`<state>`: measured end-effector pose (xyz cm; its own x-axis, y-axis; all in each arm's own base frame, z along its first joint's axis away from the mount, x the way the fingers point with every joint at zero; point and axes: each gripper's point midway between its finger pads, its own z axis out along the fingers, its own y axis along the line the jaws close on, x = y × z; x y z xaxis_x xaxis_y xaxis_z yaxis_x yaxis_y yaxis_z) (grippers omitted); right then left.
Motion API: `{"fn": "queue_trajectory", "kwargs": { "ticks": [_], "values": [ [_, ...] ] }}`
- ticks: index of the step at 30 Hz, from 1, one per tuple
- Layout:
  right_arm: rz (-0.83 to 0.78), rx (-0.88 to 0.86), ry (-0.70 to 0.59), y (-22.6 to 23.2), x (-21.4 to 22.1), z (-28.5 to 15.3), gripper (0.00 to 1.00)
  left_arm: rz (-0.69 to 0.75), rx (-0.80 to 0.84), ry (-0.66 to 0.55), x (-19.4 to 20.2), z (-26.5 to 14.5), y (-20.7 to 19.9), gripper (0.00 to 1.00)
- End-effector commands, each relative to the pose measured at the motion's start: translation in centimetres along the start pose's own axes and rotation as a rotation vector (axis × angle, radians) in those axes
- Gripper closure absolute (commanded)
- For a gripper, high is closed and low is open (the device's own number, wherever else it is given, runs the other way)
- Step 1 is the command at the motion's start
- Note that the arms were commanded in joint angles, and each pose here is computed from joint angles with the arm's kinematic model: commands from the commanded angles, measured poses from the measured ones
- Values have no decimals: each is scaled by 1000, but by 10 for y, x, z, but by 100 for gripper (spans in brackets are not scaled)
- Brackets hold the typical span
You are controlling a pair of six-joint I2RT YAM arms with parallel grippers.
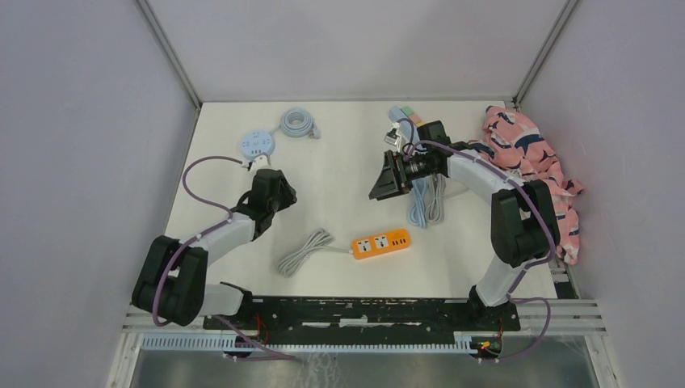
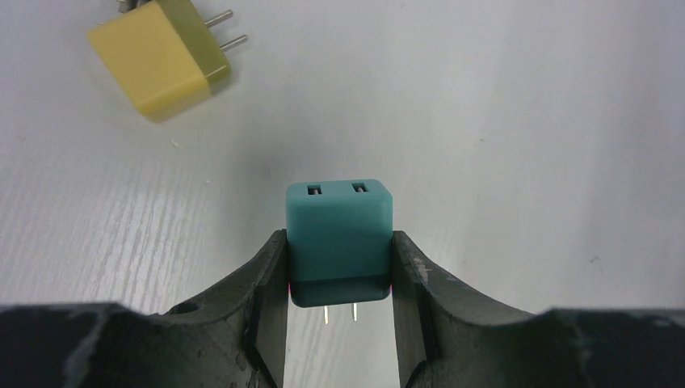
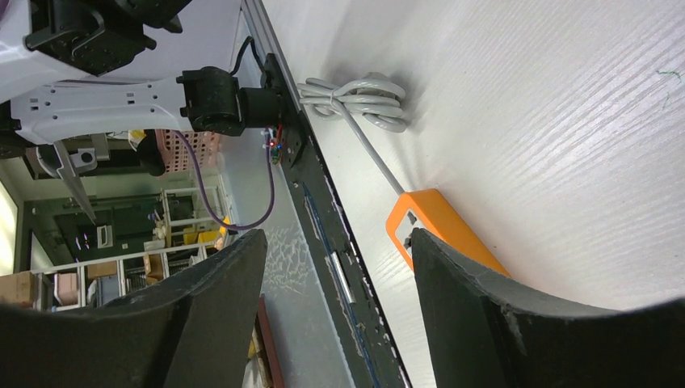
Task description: Pull the plug off the socket
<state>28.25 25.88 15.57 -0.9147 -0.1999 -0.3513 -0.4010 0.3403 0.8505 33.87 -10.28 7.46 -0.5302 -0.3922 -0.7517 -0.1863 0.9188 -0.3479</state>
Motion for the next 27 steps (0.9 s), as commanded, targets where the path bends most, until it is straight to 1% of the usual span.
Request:
{"fn": "queue_trajectory", "kwargs": {
  "ticks": [1, 6, 11, 15, 17, 19, 22, 24, 27],
  "values": [
    [-103, -16, -37, 21, -14, -10, 28, -105, -57, -71, -32, 20, -2, 97],
    [-108, -18, -39, 21, -15, -11, 29, -94, -138, -6, -28, 39, 8, 96],
    [-109, -18, -39, 22, -14, -11, 29, -100, -170, 13, -27, 51, 16, 93],
    [-111, -17, -39, 22, -14, -12, 29, -110, -191, 21, -26, 57, 24, 85],
    [-114, -18, -39, 23, -15, -12, 29, -112, -195, 28, -26, 59, 26, 78],
    [-112, -18, -39, 22, -15, -12, 29, -118, -206, 36, -25, 61, 30, 69],
    [-116, -18, -40, 23, -15, -13, 29, -122, -209, 45, -26, 61, 32, 46],
    [-116, -19, -41, 23, -15, -13, 29, -120, -198, 48, -27, 60, 30, 38],
    [-120, -17, -44, 24, -16, -14, 29, -124, -177, 41, -31, 55, 26, 32]
  ]
}}
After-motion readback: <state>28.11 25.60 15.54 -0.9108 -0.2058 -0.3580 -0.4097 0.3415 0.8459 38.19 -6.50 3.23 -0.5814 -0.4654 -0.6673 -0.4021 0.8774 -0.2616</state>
